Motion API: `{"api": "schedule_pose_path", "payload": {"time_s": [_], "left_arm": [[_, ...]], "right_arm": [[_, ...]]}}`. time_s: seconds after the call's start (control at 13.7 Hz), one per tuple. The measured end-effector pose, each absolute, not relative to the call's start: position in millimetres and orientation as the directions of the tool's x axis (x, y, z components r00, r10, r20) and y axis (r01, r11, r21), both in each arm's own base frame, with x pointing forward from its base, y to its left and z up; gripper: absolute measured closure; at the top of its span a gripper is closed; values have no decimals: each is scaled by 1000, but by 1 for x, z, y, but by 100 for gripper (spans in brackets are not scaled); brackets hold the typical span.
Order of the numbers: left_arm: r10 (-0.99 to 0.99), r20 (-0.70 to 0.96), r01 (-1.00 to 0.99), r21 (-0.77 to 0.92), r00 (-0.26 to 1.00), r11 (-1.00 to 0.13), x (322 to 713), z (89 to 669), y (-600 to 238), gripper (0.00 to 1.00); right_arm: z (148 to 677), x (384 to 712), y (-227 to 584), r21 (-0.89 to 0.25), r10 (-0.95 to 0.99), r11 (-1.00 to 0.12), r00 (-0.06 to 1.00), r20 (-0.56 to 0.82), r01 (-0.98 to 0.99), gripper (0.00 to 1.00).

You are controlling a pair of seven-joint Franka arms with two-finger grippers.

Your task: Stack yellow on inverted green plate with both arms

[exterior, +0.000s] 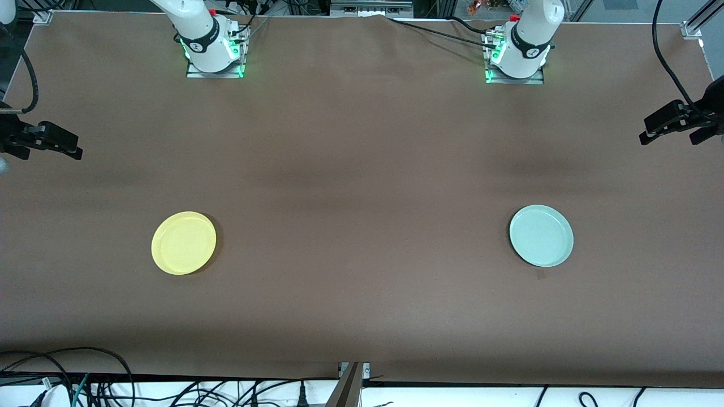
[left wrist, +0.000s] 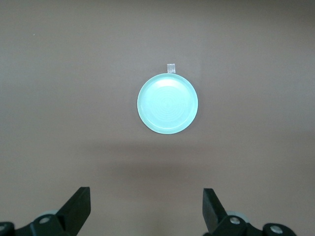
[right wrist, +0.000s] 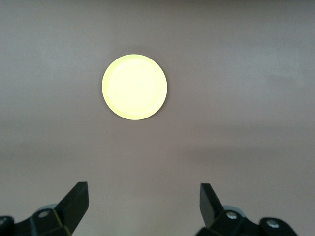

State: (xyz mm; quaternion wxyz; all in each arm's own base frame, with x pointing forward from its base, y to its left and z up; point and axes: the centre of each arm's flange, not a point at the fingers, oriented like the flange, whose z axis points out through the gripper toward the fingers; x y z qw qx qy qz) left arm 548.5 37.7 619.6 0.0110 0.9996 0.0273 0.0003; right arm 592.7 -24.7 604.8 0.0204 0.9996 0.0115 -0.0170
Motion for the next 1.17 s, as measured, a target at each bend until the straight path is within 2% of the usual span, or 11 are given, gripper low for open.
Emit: {"api": "schedule_pose_path", "payload": {"time_s": [0.8, 1.17], "left_arm": [[40, -24, 41, 20, 999, -999, 550, 606, 40, 0], [-3, -71, -2, 13, 997, -1000, 566, 574, 33, 0]], "right_arm": [[605, 593, -25, 40, 22, -999, 999, -34, 24, 0], [605, 593, -25, 40, 22, -999, 999, -34, 24, 0]]}}
